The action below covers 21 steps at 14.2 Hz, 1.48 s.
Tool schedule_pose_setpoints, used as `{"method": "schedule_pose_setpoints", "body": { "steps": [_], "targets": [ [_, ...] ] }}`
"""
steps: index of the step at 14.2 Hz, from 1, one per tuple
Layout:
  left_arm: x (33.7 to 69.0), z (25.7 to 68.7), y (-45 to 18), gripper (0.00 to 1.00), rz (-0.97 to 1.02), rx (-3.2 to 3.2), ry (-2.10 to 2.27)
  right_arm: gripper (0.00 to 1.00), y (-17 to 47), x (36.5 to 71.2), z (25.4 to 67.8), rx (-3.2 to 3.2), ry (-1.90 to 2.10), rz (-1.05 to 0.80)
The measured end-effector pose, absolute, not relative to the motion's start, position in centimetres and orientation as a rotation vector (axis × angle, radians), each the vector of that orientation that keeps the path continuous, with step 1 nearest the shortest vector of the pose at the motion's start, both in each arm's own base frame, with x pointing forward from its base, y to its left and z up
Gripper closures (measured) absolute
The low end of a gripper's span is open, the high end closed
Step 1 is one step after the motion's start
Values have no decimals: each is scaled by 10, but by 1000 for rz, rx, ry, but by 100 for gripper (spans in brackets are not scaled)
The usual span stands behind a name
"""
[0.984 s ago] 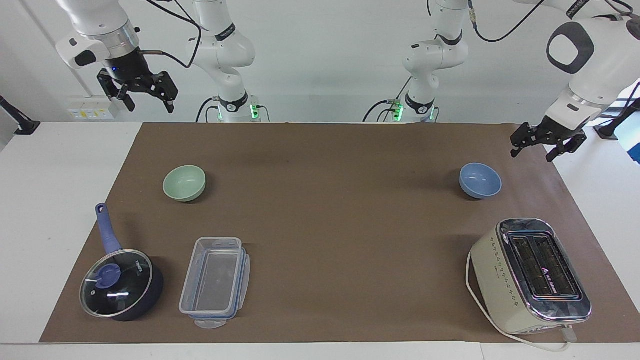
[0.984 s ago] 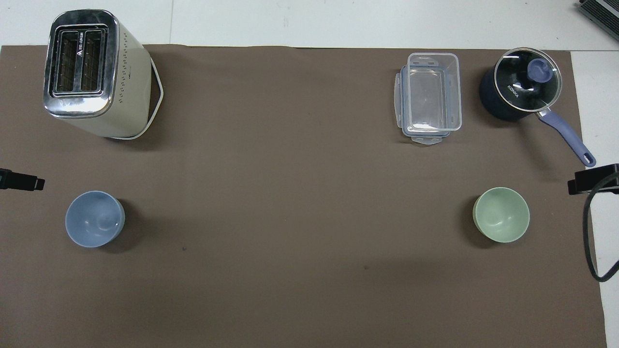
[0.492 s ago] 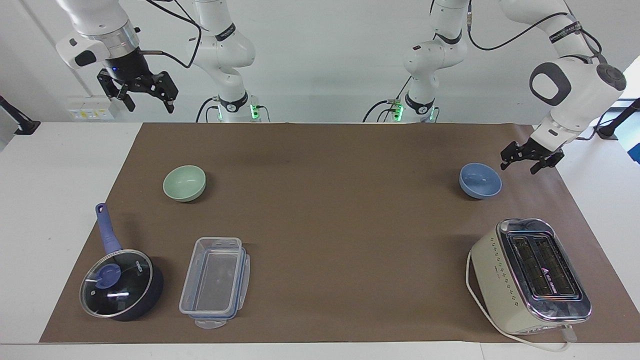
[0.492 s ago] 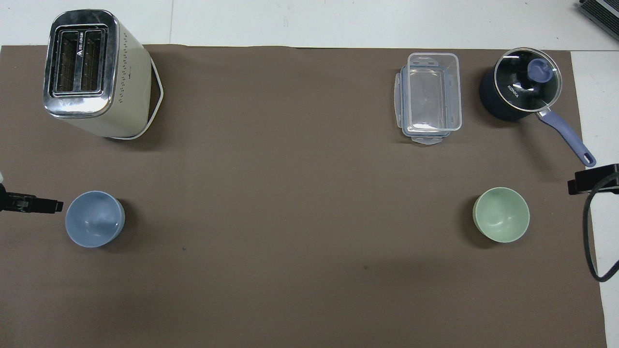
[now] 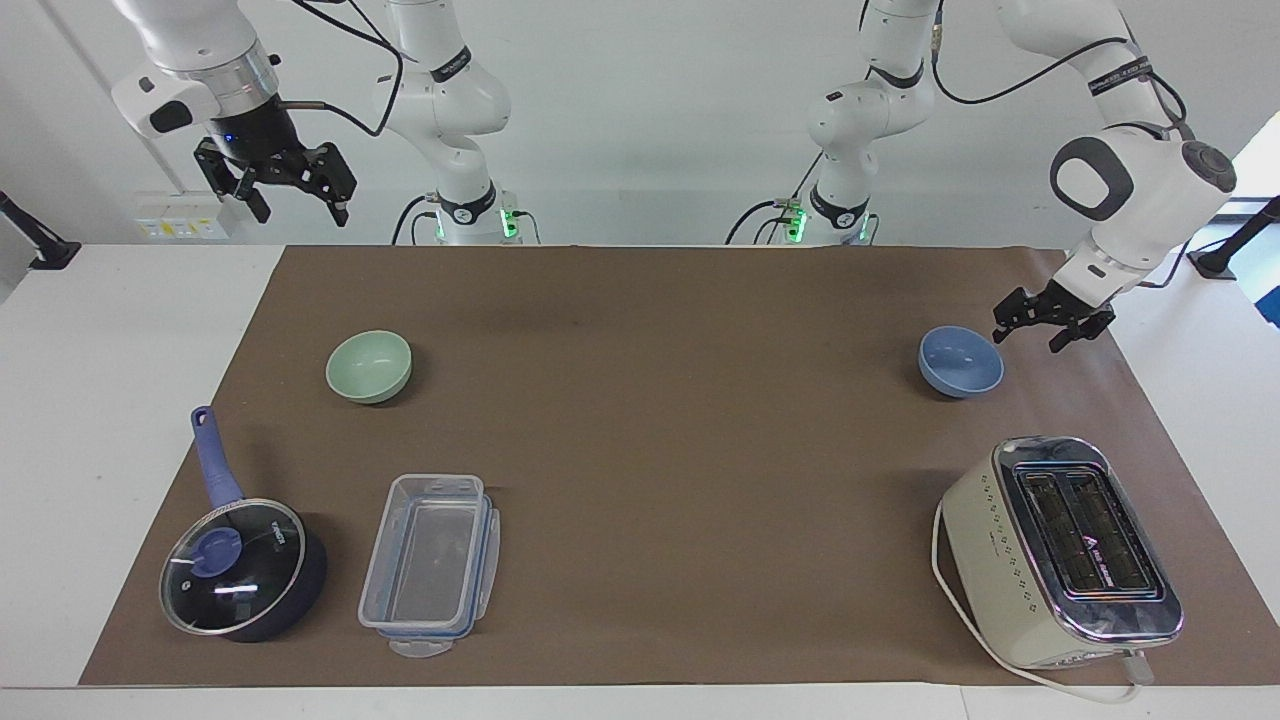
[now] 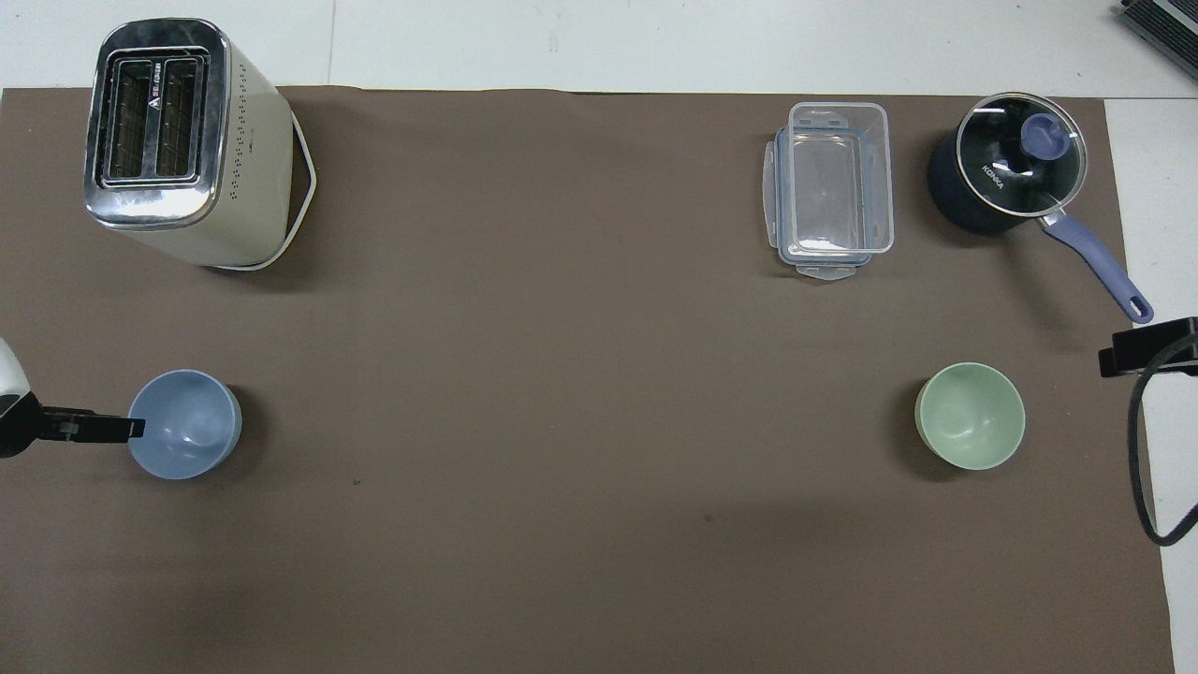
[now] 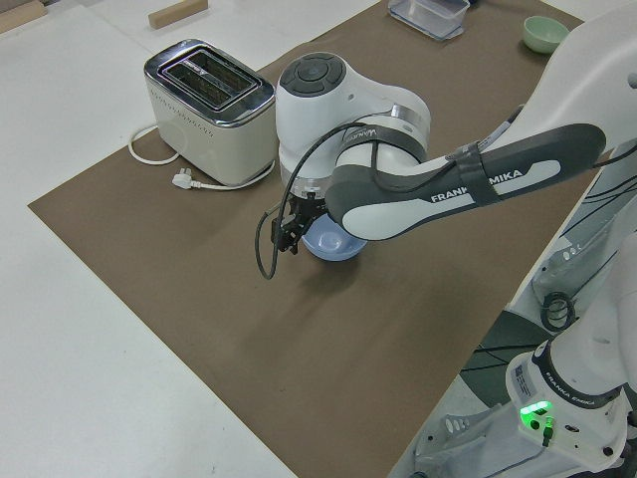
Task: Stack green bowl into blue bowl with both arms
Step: 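Reach the left gripper to the blue bowl rim and grasp it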
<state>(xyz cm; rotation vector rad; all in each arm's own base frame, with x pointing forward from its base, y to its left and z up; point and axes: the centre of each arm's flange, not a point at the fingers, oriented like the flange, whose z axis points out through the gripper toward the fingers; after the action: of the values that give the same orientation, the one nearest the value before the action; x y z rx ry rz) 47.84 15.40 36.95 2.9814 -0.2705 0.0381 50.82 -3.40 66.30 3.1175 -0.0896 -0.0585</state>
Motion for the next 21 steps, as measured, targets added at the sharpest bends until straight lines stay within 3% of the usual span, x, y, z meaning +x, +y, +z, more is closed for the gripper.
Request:
{"method": "schedule_pose_setpoints", "body": {
  "steps": [14, 16, 21],
  "targets": [
    [476, 331, 165, 3, 46, 2951, -224, 0, -34, 508, 663, 3117, -90, -58],
    [477, 331, 164, 21, 57, 2939, -206, 0, -34, 508, 663, 3117, -90, -58],
    [477, 331, 164, 84, 61, 2935, -201, 0, -34, 508, 663, 3117, -90, -58]
  ]
}}
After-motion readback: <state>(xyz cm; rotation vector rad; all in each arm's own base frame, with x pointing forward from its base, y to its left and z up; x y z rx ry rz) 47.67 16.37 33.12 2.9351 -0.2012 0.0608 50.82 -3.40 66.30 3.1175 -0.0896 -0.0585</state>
